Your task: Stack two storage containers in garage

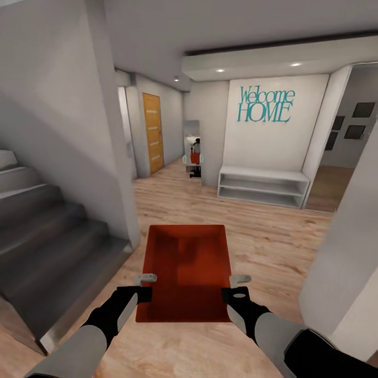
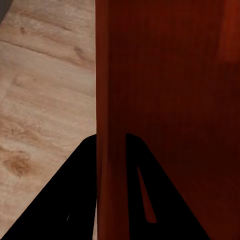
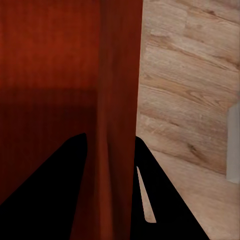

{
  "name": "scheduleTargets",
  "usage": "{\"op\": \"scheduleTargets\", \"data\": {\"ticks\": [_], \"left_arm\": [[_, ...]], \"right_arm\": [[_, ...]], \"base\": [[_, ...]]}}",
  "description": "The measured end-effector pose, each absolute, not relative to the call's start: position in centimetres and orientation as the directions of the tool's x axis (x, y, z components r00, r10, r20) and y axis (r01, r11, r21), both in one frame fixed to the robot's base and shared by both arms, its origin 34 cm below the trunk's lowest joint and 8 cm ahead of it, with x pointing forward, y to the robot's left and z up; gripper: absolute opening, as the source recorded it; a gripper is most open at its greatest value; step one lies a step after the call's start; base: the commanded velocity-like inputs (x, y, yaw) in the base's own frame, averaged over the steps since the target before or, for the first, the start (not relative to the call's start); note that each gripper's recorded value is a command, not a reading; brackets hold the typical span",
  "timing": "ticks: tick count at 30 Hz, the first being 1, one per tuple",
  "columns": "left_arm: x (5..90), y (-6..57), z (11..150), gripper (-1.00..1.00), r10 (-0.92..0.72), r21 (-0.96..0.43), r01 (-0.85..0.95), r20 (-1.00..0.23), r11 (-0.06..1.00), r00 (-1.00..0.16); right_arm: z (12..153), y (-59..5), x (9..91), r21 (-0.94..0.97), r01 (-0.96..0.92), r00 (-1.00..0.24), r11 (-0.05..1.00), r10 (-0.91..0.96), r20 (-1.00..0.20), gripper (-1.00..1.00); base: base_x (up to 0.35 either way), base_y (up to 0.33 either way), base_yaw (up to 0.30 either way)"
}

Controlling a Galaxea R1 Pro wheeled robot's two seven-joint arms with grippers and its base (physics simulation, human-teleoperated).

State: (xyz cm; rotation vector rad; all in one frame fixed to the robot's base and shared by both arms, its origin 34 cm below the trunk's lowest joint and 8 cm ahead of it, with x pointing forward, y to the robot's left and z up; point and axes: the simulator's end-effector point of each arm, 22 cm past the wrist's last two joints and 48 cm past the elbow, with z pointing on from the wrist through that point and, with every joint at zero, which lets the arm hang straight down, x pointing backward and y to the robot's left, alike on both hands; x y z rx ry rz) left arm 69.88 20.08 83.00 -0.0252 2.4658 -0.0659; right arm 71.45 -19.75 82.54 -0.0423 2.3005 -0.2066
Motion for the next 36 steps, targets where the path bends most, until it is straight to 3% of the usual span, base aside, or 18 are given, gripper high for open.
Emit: {"op": "scheduleTargets", "data": {"ticks": [16,36], "left_arm": [[69.86,20.04,82.98,-1.0,-0.034,-0.054,-0.001,-0.623,0.999,-0.781],[69.86,20.07,82.96,-1.0,-0.035,-0.054,-0.001,-0.623,0.999,-0.782]], "right_arm": [[82.51,-19.79,71.43,-0.162,0.035,-0.674,0.986,-0.096,-0.732,-1.0],[82.51,-19.75,71.43,-0.163,0.035,-0.674,0.986,-0.097,-0.732,-1.0]], "base": [[0.322,0.0,-0.141],[0.322,0.0,-0.008]]}}
